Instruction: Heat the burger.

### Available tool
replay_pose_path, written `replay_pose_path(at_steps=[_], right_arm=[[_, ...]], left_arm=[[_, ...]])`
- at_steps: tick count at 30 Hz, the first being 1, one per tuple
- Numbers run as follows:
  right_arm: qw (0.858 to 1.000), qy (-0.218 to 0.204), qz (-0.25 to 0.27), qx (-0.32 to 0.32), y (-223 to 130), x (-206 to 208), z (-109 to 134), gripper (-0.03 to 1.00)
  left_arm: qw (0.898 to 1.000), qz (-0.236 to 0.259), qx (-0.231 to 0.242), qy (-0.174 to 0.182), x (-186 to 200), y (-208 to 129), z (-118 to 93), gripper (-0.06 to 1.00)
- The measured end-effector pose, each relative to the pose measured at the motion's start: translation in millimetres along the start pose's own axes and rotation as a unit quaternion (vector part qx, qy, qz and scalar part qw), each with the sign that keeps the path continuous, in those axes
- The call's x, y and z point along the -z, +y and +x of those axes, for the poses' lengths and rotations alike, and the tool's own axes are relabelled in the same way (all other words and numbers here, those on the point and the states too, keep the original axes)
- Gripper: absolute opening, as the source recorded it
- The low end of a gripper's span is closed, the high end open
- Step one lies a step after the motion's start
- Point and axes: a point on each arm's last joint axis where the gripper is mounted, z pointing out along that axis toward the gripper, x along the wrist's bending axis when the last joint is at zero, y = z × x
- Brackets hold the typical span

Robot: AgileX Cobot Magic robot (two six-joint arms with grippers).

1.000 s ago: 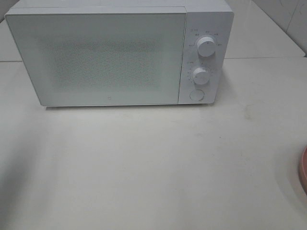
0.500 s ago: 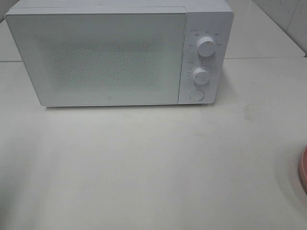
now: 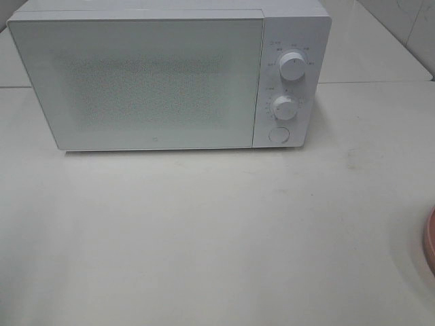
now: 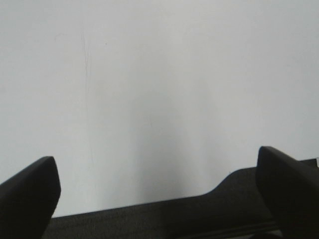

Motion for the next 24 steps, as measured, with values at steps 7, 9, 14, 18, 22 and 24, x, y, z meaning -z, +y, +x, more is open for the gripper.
replay_pose_path(at_steps=[7,9,14,18,22,24], right_arm=[[1.0,0.0,0.0,0.0,0.0,0.0,0.0,0.75],[1.0,0.0,0.0,0.0,0.0,0.0,0.0,0.75],[1.0,0.0,0.0,0.0,0.0,0.0,0.0,0.75],[1.0,0.0,0.0,0.0,0.0,0.0,0.0,0.75],[1.0,0.0,0.0,0.0,0.0,0.0,0.0,0.75],[1.0,0.0,0.0,0.0,0.0,0.0,0.0,0.75]], left_arm=[[0.996,-0.09,-0.014,0.005,23.2,-17.1,-3.9,0.99],[0.995,-0.101,-0.016,0.006,25.8,-19.3,-4.4,0.99],[0.985,-0.171,-0.022,-0.002,41.8,-34.5,-9.2,0.99],[0.98,-0.195,-0.025,-0.002,46.8,-40.3,-10.4,0.99],[0.979,-0.203,-0.026,-0.004,48.0,-42.6,-11.0,0.99],[0.979,-0.203,-0.026,-0.004,48.0,-42.6,-11.0,0.99]])
